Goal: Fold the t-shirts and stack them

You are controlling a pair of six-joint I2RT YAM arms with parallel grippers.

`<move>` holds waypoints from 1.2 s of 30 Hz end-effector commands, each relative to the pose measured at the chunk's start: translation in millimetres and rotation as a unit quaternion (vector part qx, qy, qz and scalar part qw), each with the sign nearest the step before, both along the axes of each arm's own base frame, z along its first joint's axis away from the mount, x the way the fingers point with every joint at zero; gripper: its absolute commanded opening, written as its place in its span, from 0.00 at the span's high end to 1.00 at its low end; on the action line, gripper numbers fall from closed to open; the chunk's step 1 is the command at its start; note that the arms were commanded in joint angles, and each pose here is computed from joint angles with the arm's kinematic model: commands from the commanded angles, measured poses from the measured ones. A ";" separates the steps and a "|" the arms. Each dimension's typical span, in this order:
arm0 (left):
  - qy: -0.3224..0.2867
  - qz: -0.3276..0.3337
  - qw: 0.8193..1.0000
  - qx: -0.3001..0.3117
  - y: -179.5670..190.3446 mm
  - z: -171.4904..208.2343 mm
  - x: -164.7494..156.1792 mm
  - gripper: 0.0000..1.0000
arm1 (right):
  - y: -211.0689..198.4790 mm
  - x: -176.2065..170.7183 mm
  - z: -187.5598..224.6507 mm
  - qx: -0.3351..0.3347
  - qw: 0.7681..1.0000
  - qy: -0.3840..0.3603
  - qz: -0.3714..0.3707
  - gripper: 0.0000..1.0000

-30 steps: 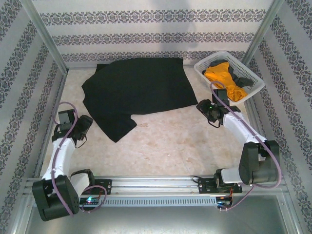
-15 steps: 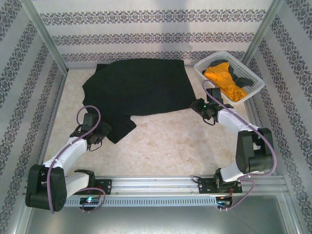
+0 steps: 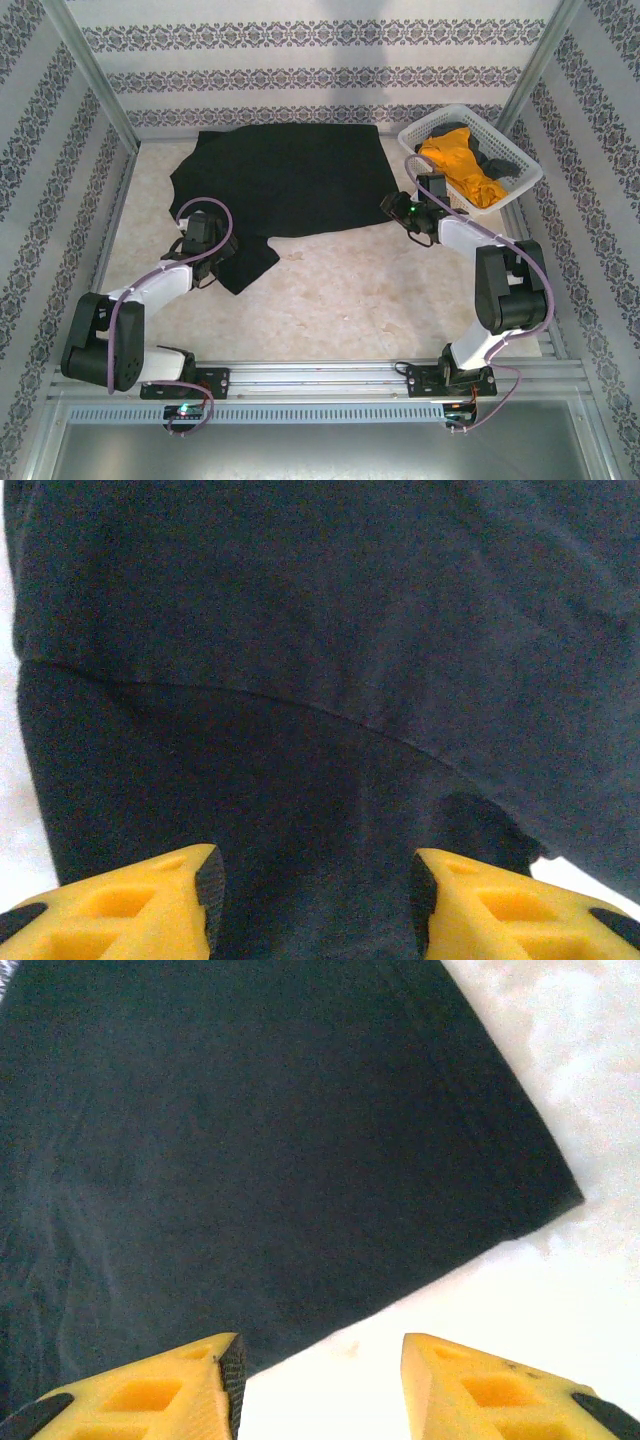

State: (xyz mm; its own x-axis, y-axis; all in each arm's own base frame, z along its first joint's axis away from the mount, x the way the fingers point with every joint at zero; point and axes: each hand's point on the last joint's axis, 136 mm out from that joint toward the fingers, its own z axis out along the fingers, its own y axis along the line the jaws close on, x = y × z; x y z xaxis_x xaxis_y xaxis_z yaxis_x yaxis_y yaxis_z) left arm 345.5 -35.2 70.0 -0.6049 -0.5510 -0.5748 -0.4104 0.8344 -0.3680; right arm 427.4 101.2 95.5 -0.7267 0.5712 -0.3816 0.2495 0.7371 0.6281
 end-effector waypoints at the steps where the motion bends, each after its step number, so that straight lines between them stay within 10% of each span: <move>1: -0.033 -0.016 0.999 -0.004 -6.7 10.5 5.7 0.48 | 6.3 5.0 13.5 -0.002 1.000 -0.022 0.013 0.53; 13: 0.100 0.016 0.987 -0.124 -25.8 -25.2 -66.7 0.50 | -3.4 -24.5 0.3 -0.036 0.998 0.049 0.001 0.55; 36: 0.195 0.077 0.974 -0.082 -5.1 -59.9 -94.5 0.51 | -26.8 2.6 -35.9 -0.093 0.990 0.104 -0.011 0.54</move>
